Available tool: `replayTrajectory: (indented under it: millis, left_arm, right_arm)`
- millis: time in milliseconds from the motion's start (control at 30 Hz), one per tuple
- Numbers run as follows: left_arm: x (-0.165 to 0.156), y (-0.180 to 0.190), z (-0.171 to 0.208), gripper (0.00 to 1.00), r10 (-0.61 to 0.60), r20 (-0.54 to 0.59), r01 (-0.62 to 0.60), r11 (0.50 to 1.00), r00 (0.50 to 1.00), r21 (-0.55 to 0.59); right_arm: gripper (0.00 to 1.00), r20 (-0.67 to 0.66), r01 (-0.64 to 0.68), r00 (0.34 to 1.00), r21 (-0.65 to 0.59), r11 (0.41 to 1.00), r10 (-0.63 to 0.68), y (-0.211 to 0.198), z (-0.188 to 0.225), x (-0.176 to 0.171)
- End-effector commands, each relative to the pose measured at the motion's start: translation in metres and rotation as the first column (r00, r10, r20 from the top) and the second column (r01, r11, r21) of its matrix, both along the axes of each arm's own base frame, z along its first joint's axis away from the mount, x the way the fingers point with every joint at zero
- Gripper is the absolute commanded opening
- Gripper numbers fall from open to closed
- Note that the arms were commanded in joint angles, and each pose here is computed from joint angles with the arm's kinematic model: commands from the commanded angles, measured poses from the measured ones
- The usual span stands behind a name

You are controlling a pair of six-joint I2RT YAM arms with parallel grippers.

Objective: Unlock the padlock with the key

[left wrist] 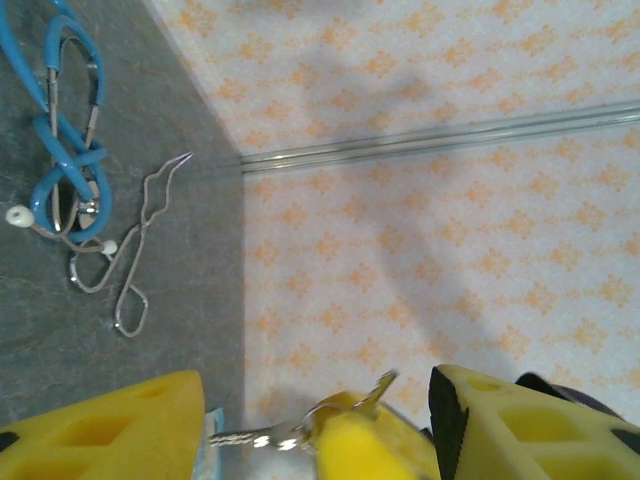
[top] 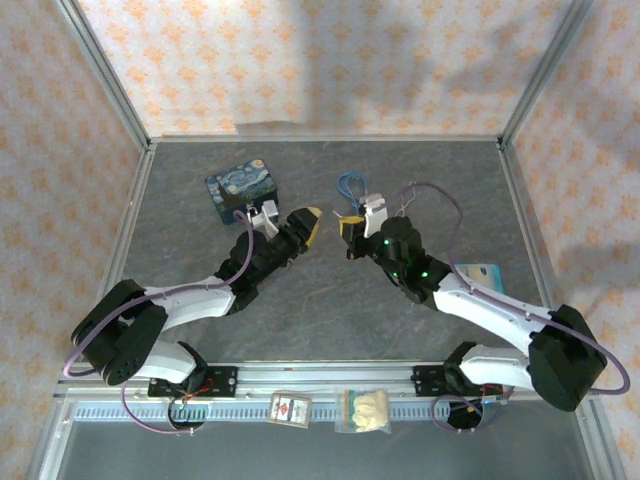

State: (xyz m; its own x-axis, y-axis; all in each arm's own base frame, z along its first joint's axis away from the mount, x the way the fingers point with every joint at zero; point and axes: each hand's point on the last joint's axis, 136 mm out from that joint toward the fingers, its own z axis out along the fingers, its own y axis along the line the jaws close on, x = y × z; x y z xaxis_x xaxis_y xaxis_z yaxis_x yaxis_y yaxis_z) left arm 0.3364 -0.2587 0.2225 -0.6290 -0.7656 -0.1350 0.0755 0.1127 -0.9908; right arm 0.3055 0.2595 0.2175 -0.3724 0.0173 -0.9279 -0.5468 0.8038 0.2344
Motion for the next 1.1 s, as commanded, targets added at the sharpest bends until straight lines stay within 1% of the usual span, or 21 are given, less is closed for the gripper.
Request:
replayTrajectory:
  millis: [0,133,233,333,533,700,800,933,1067]
  left_arm:
    - [0.007,-0.003,0.028,0.59,0.021,0.043,-0.017,0.996,0.999,-0.090]
    - [0.014,-0.010,0.029,0.58,0.015,0.034,-0.012,0.996,0.999,-0.088]
    - [0.019,-0.017,0.030,0.52,-0.004,0.030,0.007,0.997,1.000,-0.075]
    - [0.020,-0.023,0.023,0.51,-0.016,0.007,0.016,0.999,1.000,-0.046]
    - [0.019,-0.031,0.019,0.42,-0.037,-0.003,0.036,0.998,0.999,-0.057]
    - [0.017,-0.034,0.011,0.40,-0.047,-0.020,0.046,0.998,0.999,-0.041]
    - [0.017,-0.034,0.008,0.34,-0.049,-0.026,0.048,0.998,0.998,-0.037]
    - [0.016,-0.033,0.007,0.24,-0.048,-0.025,0.048,0.998,0.999,-0.029]
    - [0.016,-0.034,0.004,0.22,-0.052,-0.031,0.051,0.999,0.998,-0.019]
  right_arm:
    - [0.00,0.069,0.037,0.997,-0.083,0.996,-0.031,-0.002,-0.001,0.009]
    - [0.00,0.080,0.012,0.997,-0.079,0.997,-0.006,0.003,-0.001,0.006]
    - [0.00,0.093,0.021,0.996,-0.093,0.995,-0.012,0.002,-0.001,0.006]
    - [0.00,0.099,0.007,0.995,-0.094,0.996,0.003,0.005,-0.001,0.005]
    - [0.00,0.099,0.013,0.995,-0.107,0.994,-0.002,0.007,-0.007,0.007]
    - [0.00,0.102,0.014,0.995,-0.100,0.995,-0.003,0.007,-0.006,0.007]
    - [0.00,0.098,0.014,0.995,-0.117,0.993,-0.002,0.008,-0.009,0.008]
    - [0.00,0.091,0.017,0.996,-0.139,0.990,-0.005,0.007,-0.014,0.009]
    - [0.00,0.095,0.014,0.996,-0.150,0.989,0.000,0.008,-0.013,0.009]
